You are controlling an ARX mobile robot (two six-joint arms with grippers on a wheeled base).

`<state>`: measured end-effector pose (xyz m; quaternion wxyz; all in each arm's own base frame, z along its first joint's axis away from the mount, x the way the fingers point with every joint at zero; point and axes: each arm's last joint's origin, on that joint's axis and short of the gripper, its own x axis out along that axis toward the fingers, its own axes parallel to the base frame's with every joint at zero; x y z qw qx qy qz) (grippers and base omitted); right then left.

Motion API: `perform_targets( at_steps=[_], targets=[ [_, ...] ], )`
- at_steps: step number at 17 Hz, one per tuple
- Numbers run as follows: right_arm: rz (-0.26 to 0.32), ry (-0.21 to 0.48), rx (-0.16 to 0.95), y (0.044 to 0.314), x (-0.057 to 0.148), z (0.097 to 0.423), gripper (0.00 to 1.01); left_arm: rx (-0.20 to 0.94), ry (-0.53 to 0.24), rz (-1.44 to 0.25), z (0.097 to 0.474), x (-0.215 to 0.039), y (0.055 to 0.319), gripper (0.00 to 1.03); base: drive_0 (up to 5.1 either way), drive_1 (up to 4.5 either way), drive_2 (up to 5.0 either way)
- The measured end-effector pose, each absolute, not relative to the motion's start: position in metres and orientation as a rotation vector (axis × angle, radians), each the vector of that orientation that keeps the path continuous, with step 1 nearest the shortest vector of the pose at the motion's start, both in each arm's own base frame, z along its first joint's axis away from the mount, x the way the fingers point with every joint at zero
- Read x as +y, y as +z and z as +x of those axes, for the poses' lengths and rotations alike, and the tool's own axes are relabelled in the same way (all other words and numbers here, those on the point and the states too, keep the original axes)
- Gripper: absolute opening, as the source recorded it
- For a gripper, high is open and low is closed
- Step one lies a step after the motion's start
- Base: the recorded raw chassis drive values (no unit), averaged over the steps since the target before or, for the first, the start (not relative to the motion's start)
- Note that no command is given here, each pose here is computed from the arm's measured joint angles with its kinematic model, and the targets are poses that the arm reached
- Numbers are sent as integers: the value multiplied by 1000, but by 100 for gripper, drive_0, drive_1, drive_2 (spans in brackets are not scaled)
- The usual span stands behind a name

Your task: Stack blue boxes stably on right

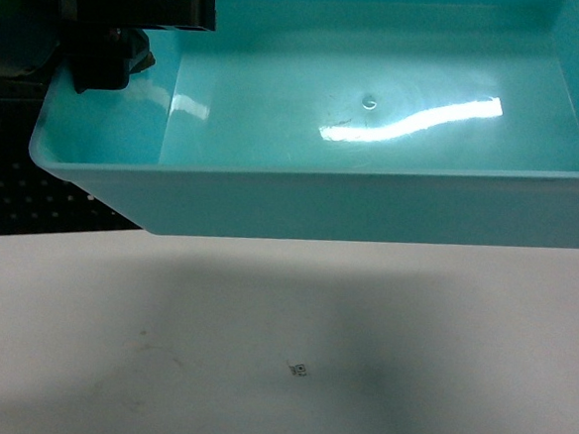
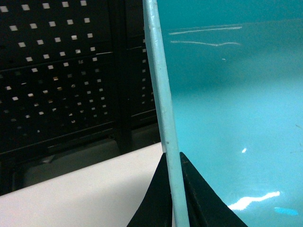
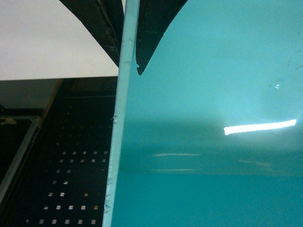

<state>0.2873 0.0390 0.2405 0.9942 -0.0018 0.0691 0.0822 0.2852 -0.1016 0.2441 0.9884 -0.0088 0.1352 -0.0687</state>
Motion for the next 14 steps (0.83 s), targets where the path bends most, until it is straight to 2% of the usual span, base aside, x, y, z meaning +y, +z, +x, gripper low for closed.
perform_targets(
  at_steps=[14],
  targets=[
    [-4, 165, 139, 241, 39, 287, 7, 271, -138, -17, 285, -102, 244, 2, -165, -165, -165]
  ],
)
